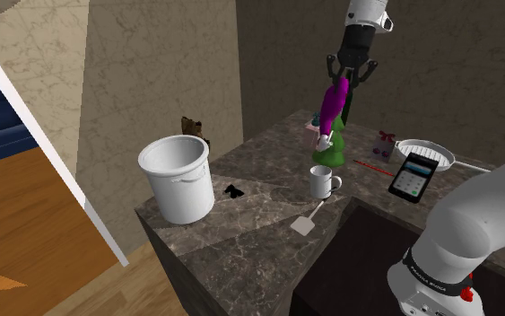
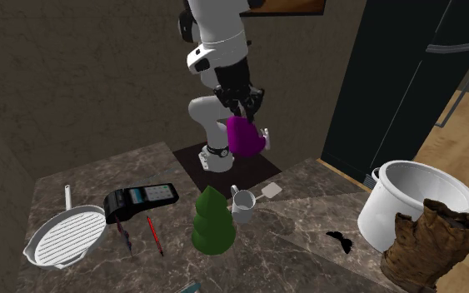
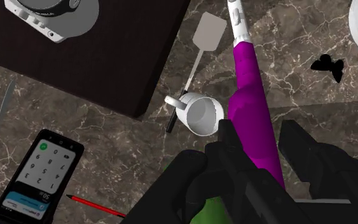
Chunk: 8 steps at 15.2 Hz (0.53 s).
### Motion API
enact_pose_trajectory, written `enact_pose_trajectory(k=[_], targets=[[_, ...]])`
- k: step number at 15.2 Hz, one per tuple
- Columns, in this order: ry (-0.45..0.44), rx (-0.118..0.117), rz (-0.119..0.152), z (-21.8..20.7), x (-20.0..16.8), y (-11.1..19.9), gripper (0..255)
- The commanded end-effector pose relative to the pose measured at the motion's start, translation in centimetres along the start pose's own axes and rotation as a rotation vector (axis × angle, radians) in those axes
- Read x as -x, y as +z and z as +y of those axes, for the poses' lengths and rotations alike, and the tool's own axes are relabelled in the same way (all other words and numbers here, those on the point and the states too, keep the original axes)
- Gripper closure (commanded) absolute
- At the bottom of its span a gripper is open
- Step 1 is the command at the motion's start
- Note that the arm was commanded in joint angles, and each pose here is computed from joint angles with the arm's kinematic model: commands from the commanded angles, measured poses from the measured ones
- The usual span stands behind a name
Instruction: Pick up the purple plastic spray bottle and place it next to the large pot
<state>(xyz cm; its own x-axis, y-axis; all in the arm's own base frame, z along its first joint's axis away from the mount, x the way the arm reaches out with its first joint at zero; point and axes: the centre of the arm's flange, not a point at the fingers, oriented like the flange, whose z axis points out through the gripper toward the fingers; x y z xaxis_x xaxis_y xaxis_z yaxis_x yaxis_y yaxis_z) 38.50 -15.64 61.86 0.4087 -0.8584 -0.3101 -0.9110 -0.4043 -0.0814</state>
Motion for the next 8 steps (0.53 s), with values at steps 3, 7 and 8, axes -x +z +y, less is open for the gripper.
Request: enact_pose_trajectory(k=[3, 7, 8], targets=[[0.002, 0.0, 0.0, -3.9, 3.3, 1.3, 255], [0.002, 0.0, 0.0, -7.7, 6.6, 2.7, 255], [0.002, 0.0, 0.0, -8.7, 7.4, 3.1, 255]])
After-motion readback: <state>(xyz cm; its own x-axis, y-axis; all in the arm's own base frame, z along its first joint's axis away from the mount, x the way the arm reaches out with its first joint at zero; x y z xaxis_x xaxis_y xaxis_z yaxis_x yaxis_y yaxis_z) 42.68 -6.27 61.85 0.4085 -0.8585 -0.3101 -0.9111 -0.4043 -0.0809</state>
